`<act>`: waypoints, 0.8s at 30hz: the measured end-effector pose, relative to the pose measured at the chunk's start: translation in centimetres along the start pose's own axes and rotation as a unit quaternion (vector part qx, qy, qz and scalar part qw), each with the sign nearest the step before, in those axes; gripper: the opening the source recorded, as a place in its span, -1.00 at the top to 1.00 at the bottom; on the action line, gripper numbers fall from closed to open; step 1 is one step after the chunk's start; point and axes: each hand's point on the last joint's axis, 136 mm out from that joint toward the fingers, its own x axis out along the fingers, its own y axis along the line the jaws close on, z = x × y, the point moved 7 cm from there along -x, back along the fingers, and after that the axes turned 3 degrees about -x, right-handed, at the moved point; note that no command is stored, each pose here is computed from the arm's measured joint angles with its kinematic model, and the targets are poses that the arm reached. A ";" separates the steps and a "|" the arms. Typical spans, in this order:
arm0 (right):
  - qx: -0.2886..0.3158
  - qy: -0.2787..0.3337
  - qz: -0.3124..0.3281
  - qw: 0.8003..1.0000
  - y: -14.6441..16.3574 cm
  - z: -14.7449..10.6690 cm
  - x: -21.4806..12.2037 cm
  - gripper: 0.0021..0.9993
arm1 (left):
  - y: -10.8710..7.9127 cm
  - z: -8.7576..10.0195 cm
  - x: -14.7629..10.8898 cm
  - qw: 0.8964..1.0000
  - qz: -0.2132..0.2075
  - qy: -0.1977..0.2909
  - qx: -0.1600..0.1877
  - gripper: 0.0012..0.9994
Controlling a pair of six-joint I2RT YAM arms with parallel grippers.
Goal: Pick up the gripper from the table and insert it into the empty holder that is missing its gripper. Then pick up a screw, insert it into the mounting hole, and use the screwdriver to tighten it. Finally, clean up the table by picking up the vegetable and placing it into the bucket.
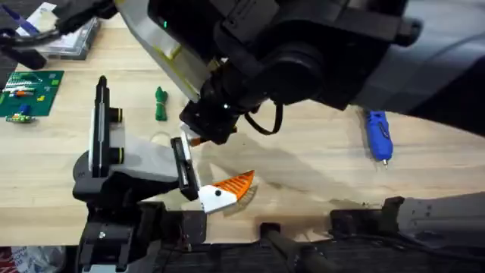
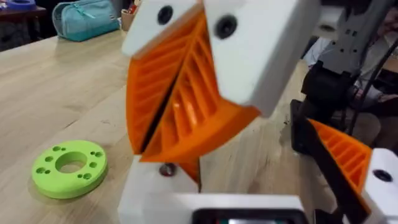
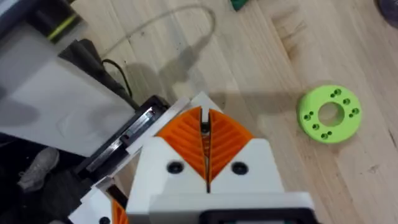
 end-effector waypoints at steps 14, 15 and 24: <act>-0.001 -0.007 0.000 1.000 0.0 0.2 0.0 0.99 | 0.0 0.0 0.0 1.000 0.000 0.000 0.000 -0.98; -0.001 -0.007 0.000 1.000 0.0 0.2 0.0 0.99 | 0.0 0.0 0.0 1.000 0.000 0.000 0.000 -0.98; -0.001 -0.006 0.000 1.000 0.0 0.2 0.0 0.99 | 0.0 0.0 0.0 1.000 0.000 0.000 0.000 -0.98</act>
